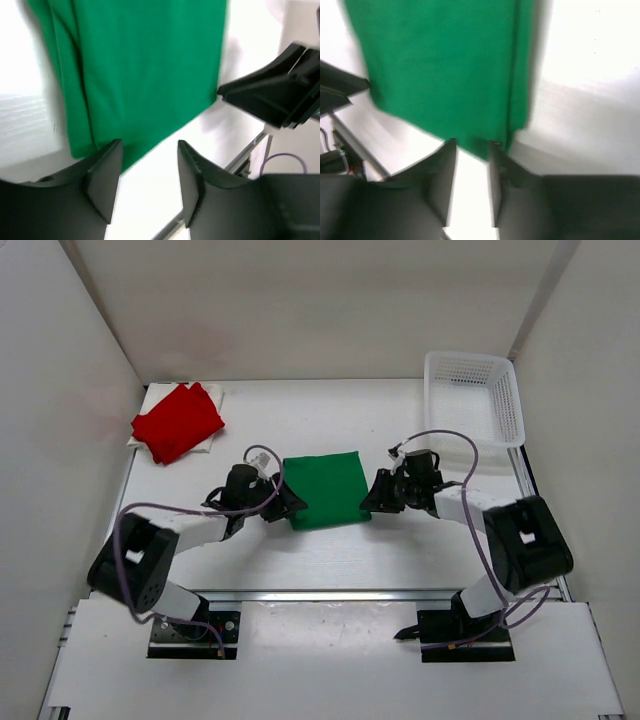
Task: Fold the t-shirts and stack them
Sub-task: Fold the long partially folded tshirt into a neat square, then put the neatly folded tshirt into the corner of the board with the left arm
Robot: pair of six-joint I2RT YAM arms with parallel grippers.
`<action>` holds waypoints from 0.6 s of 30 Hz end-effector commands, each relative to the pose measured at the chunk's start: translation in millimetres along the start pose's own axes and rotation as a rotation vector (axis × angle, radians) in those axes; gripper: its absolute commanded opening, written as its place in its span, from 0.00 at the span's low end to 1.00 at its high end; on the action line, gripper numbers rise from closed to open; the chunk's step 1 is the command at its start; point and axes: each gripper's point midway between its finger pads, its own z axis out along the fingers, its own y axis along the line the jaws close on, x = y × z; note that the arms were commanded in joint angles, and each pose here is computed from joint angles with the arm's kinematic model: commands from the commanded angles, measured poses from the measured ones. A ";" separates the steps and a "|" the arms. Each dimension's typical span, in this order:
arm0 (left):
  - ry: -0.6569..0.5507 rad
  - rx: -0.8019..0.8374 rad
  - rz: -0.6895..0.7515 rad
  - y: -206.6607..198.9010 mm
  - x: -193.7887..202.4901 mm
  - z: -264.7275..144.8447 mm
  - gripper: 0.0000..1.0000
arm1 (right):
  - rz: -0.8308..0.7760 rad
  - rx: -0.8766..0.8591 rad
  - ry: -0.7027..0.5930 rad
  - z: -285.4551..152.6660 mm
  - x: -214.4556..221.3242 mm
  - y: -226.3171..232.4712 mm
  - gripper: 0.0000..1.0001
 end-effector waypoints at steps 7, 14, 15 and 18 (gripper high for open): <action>-0.163 -0.167 0.097 33.2 -49.4 -29.0 0.86 | -0.133 -0.134 -0.160 -51.2 0.1 44.8 0.46; -0.033 -0.154 0.012 50.5 -31.7 25.0 0.84 | -0.133 -0.166 -0.155 -57.9 26.2 44.7 0.45; -0.021 -0.126 -0.001 44.2 -29.4 36.3 0.77 | -0.131 -0.171 -0.150 -59.0 30.0 44.3 0.45; -0.019 -0.060 -0.015 27.2 -31.7 69.7 0.44 | -0.125 -0.206 -0.169 -64.7 24.0 49.6 0.44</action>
